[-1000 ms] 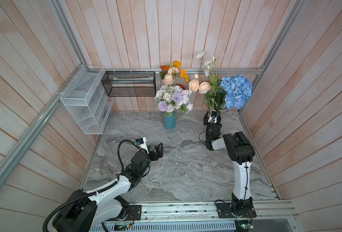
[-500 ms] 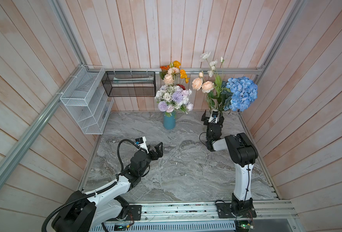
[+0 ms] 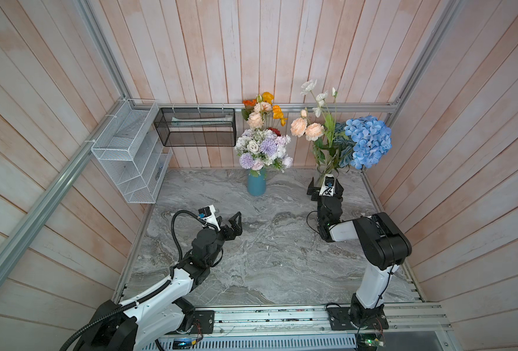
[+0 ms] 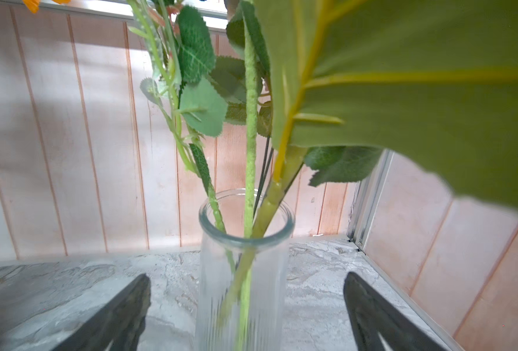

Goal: Arrange the flowers into the vase

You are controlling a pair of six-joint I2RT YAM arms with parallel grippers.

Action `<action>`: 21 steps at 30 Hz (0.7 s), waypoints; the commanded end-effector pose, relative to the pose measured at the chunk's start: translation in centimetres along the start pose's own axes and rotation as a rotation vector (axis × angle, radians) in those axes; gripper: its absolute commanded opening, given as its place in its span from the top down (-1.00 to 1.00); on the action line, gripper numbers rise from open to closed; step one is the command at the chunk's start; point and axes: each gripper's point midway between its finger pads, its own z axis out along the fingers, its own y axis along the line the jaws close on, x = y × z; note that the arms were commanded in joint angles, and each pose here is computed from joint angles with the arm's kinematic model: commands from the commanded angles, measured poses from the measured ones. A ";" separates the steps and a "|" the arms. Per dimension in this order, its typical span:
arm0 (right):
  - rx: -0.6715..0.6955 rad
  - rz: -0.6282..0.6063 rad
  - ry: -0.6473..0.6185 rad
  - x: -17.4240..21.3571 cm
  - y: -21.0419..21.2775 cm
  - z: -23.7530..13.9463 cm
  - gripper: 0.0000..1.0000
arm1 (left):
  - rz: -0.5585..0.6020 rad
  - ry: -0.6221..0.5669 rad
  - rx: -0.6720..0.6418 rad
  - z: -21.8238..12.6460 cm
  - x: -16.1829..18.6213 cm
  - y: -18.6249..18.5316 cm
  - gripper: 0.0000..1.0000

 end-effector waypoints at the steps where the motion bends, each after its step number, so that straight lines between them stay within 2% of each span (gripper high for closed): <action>1: -0.057 0.054 0.107 1.2 0.3 -2.1 -0.96 | 0.063 -0.038 -0.084 -0.2 -1.8 2.2 -1.00; 6: -0.109 0.116 0.220 2.1 -0.4 -6.5 -0.96 | 0.179 -0.079 -0.226 -0.7 -4.4 5.7 -1.00; 11: -0.052 0.112 0.305 2.3 -3.3 -9.3 -0.96 | 0.290 -0.119 -0.409 -1.6 -6.3 9.9 -1.00; 15: 0.009 0.086 0.310 2.5 -6.5 -10.0 -0.96 | 0.269 -0.159 -0.539 -2.2 -6.8 13.5 -1.00; 17: 0.028 0.090 0.321 2.8 -8.0 -9.7 -0.96 | 0.302 -0.158 -0.622 -2.3 -6.9 15.4 -1.00; 21: 0.009 0.009 0.312 5.0 -8.8 -9.4 -0.96 | 0.385 -0.139 -0.658 -1.1 -6.2 16.9 -1.00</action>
